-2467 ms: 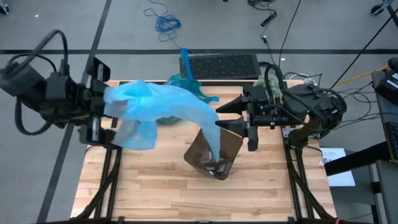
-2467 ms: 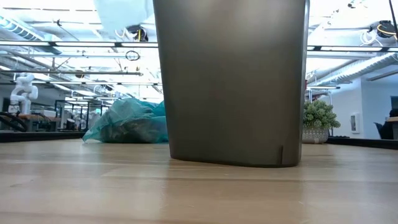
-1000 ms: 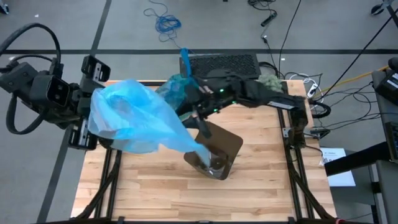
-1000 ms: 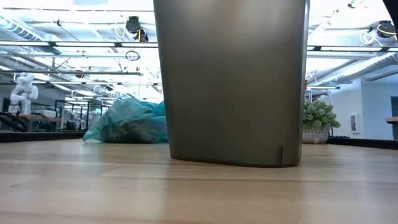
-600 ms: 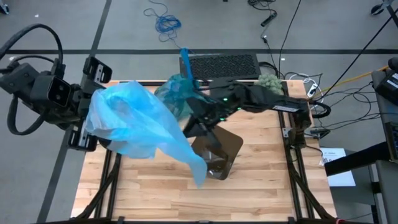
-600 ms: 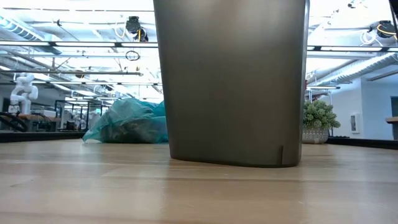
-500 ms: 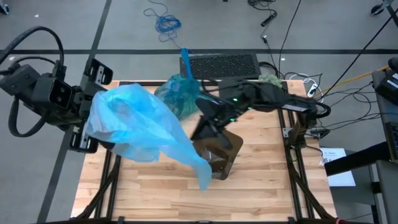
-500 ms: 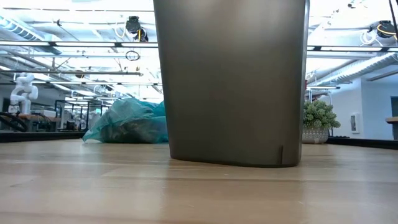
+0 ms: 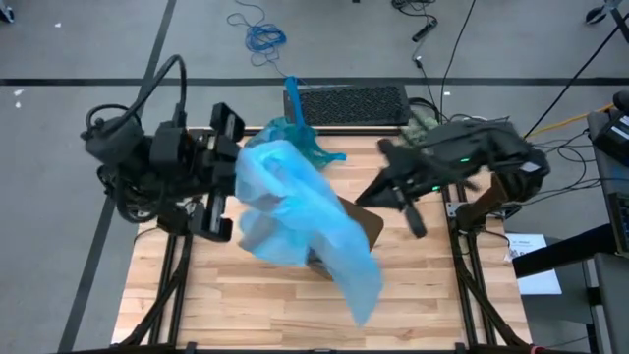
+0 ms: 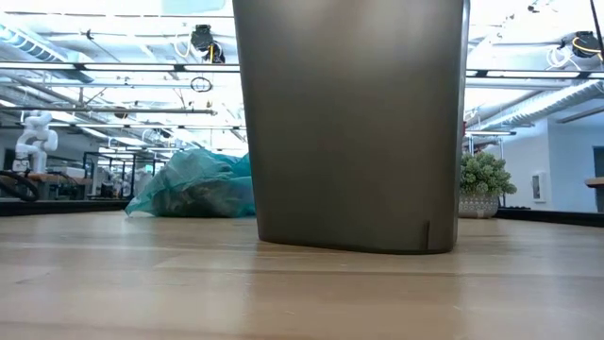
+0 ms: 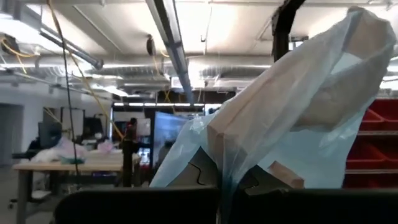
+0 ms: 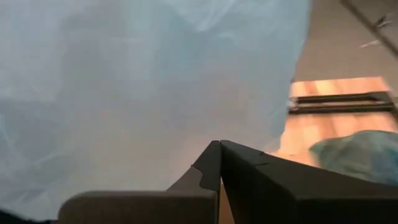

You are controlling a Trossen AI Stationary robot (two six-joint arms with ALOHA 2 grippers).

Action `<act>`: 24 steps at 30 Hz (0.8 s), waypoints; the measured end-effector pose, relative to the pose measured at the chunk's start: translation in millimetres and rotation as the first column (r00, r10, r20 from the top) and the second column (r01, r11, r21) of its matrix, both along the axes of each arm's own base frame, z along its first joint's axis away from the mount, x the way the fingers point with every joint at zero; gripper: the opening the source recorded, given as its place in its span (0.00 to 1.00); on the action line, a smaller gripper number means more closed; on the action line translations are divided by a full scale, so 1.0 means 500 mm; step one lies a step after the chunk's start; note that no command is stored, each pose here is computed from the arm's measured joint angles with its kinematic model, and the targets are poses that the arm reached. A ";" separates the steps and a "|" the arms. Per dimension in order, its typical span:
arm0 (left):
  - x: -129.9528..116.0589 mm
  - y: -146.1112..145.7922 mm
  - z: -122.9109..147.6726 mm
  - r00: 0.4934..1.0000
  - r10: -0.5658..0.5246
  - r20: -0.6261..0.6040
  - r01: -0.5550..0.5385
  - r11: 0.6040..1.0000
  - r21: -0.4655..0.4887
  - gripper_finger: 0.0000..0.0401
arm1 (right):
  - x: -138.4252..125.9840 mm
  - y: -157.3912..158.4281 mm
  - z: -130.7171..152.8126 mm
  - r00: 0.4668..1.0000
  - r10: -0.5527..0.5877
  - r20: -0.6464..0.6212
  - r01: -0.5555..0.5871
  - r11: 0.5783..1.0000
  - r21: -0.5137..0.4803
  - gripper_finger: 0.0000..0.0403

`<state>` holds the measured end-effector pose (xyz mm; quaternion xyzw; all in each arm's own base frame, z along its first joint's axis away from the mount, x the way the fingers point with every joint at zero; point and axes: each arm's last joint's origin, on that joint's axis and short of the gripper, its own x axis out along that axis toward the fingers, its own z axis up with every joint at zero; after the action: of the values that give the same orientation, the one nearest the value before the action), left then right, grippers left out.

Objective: Place trash/remove bag and relplace
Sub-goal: Insert the new trash bag into the trash bin

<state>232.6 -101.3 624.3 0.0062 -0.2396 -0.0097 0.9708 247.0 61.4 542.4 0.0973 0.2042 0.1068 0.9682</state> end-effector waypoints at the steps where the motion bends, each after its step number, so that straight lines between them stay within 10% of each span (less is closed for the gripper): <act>1: 0.004 0.005 -0.001 1.000 -0.001 -0.005 0.001 1.000 -0.007 0.00 | -0.013 0.000 0.005 1.000 -0.016 0.007 0.016 1.000 -0.002 0.00; 11: 0.023 0.049 -0.002 0.999 0.040 -0.003 -0.041 0.998 -0.043 0.00 | -0.109 0.064 0.026 0.981 0.190 -0.026 -0.183 0.967 0.178 0.00; 24: 0.051 0.063 -0.021 0.995 0.073 -0.071 -0.075 0.997 -0.031 0.00 | -0.163 0.116 0.016 0.990 0.005 -0.142 0.037 0.955 0.295 0.30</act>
<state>257.9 -69.9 613.8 -0.0017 -0.2053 0.0301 0.9782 165.4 119.5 550.3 0.2503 0.2529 0.1211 0.9267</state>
